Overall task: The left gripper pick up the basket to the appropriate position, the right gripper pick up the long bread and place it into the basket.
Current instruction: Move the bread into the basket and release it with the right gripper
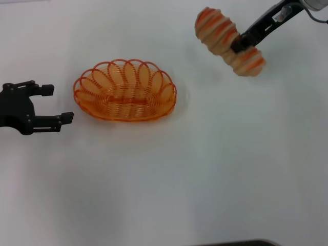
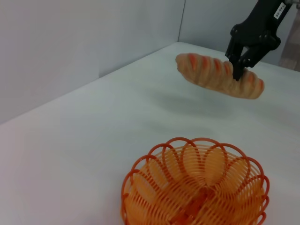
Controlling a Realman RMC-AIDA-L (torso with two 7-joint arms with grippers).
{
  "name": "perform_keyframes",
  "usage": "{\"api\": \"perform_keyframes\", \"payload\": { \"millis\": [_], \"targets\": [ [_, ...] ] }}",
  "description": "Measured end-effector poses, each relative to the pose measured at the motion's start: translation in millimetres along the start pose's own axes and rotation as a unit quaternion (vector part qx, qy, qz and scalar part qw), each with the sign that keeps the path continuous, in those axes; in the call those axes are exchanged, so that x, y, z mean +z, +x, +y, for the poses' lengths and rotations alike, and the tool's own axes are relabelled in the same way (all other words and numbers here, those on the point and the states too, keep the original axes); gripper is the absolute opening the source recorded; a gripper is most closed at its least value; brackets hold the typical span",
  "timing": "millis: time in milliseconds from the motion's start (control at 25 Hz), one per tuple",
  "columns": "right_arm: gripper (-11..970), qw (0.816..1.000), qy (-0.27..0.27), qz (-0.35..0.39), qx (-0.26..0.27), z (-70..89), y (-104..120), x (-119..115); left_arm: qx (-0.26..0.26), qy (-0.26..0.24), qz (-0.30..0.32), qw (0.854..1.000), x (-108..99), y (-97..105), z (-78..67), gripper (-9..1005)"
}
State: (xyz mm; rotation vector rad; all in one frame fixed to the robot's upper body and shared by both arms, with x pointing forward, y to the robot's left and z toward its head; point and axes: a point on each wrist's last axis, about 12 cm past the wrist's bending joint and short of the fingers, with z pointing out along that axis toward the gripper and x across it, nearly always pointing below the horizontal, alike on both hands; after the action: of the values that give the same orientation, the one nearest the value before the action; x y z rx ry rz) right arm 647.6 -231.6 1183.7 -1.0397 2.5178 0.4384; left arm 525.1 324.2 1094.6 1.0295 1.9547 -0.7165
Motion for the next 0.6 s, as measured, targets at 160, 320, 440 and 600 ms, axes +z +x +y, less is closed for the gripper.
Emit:
{"api": "perform_keyframes", "payload": {
  "millis": [160, 320, 440, 600],
  "targets": [
    [173, 0.999, -0.011, -0.016, -0.043, 2.6, -6.1, -2.4, -0.003, 0.002, -0.002, 1.0, 0.8, 1.1, -1.3, 885],
    [165, 0.995, -0.022, -0.029, -0.089, 9.8, -15.8, -1.2, -0.004, 0.004, -0.004, 1.0, 2.1, 1.2, -2.4, 885],
    [165, 0.991, -0.026, -0.037, -0.128, 16.4, -24.6, 1.3, -0.006, 0.005, -0.005, 1.0, 3.8, 1.5, -3.8, 884],
    [166, 0.982, -0.022, -0.052, -0.183, 25.8, -39.4, 6.4, -0.005, 0.008, -0.005, 1.0, 4.9, 1.2, -4.5, 884]
  ]
}}
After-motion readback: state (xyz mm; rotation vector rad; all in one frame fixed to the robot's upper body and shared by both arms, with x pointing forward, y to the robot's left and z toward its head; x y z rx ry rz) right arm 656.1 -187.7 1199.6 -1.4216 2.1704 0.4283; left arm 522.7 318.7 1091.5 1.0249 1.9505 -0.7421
